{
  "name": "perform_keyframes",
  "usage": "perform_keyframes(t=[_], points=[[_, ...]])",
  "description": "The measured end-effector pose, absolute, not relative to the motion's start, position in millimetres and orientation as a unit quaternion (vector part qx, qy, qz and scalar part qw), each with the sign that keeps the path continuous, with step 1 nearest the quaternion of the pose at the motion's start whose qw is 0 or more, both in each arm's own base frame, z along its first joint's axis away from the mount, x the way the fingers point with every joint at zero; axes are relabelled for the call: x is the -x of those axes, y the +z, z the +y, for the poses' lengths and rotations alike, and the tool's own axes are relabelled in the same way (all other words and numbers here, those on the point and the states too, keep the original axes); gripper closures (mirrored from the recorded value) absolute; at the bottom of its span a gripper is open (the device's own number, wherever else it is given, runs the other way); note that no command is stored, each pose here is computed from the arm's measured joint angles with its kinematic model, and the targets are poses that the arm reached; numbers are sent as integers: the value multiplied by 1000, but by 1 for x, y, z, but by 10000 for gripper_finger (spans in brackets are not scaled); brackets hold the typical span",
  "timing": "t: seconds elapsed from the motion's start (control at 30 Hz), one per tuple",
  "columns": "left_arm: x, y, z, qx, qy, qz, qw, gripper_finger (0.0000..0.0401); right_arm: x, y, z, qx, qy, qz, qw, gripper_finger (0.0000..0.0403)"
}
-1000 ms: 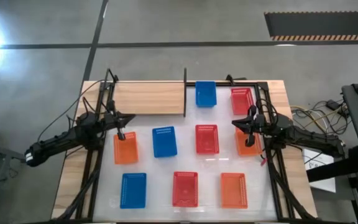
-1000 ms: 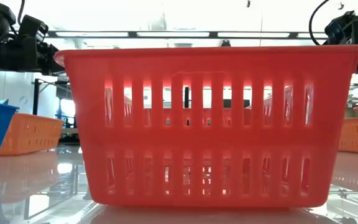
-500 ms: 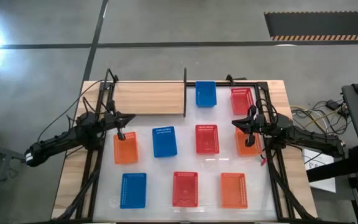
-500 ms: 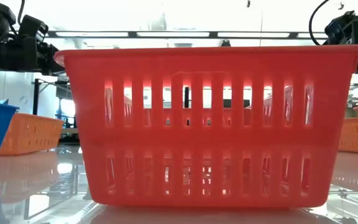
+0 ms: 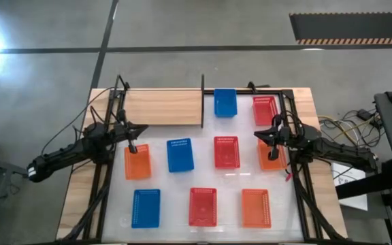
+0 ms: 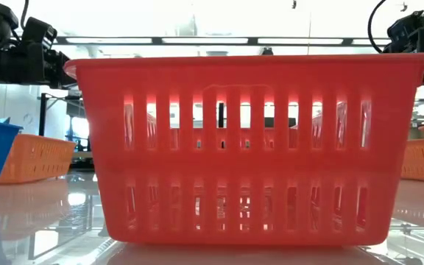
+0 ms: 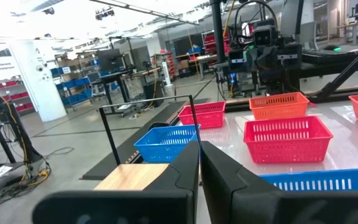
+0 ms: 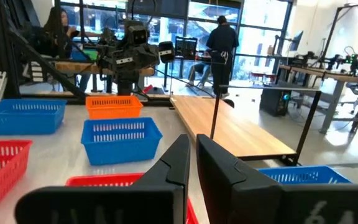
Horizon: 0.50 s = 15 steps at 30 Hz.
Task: Stack baskets on shelf by color
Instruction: Stack the middle red bin on top of the top right red bin
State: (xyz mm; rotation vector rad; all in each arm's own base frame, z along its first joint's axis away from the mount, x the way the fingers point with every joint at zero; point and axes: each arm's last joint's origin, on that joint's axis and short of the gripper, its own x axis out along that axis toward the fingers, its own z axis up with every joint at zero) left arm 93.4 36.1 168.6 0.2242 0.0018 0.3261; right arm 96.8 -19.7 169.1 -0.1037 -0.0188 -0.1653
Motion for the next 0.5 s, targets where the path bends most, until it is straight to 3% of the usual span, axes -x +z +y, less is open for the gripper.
perform_keyframes(t=[0.5], points=[[-93,171,36,-113,163,-9,980,401,-91,202,-19,-7,-74,-187,979,380]])
